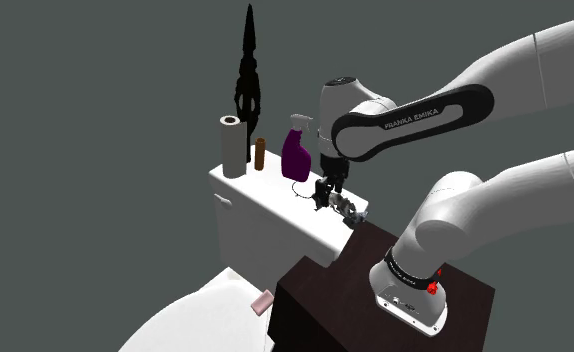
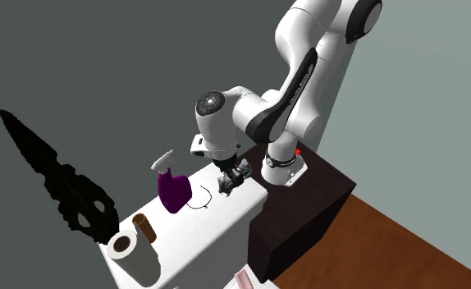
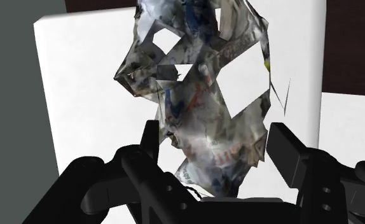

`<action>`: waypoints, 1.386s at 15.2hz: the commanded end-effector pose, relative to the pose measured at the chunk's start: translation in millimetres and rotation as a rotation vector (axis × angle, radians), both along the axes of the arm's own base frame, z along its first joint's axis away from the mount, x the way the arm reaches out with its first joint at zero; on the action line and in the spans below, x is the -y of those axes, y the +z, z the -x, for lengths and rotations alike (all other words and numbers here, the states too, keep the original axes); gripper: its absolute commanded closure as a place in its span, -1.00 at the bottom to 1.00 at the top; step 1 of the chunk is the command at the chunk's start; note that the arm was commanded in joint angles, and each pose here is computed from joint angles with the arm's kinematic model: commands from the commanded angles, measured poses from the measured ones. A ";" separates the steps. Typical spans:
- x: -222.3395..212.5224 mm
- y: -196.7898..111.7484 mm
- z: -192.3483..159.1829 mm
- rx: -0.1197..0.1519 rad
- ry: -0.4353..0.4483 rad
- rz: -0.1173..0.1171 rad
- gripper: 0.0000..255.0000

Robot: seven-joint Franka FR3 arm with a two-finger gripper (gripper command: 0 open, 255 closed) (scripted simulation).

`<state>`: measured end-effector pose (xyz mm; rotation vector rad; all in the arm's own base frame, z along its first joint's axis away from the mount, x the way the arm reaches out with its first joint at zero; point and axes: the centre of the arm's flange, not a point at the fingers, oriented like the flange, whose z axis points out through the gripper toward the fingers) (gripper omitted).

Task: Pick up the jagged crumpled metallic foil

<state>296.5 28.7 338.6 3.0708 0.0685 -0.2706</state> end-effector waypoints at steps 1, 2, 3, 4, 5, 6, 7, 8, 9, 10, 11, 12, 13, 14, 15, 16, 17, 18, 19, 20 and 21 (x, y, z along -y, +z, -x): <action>0.0 -0.2 0.1 -0.001 0.000 0.000 1.00; 0.0 -0.2 0.1 -0.001 0.000 0.000 1.00; 0.0 -0.2 0.1 -0.001 0.000 0.000 1.00; 0.0 -0.2 0.0 -0.001 0.000 0.000 1.00; -0.2 -0.5 0.4 -0.001 0.000 0.000 1.00; -0.2 4.8 0.5 -0.001 0.000 0.000 1.00; -0.2 10.1 0.4 -0.001 0.000 0.000 1.00; -0.2 15.3 0.4 -0.001 0.000 0.000 1.00; -0.2 20.6 0.4 -0.001 0.000 0.000 1.00; -0.2 25.9 0.4 -0.001 0.000 0.000 1.00; -0.2 31.2 0.4 -0.001 0.000 0.000 1.00; -0.2 36.5 0.4 -0.001 0.000 0.000 1.00; -0.2 41.7 0.4 -0.001 0.000 0.000 1.00; -0.2 47.0 0.4 -0.001 0.000 0.000 1.00; -0.2 52.3 0.4 -0.001 0.000 0.000 1.00; -0.2 57.6 0.4 -0.001 0.000 0.000 1.00; -0.2 62.9 0.4 -0.001 0.000 0.000 1.00; -0.2 68.1 0.4 -0.001 0.000 0.000 1.00; -0.2 73.4 0.4 -0.001 0.000 0.000 1.00; -0.2 78.7 0.4 -0.001 0.000 0.000 1.00; -0.2 79.5 0.5 -0.001 0.000 0.000 1.00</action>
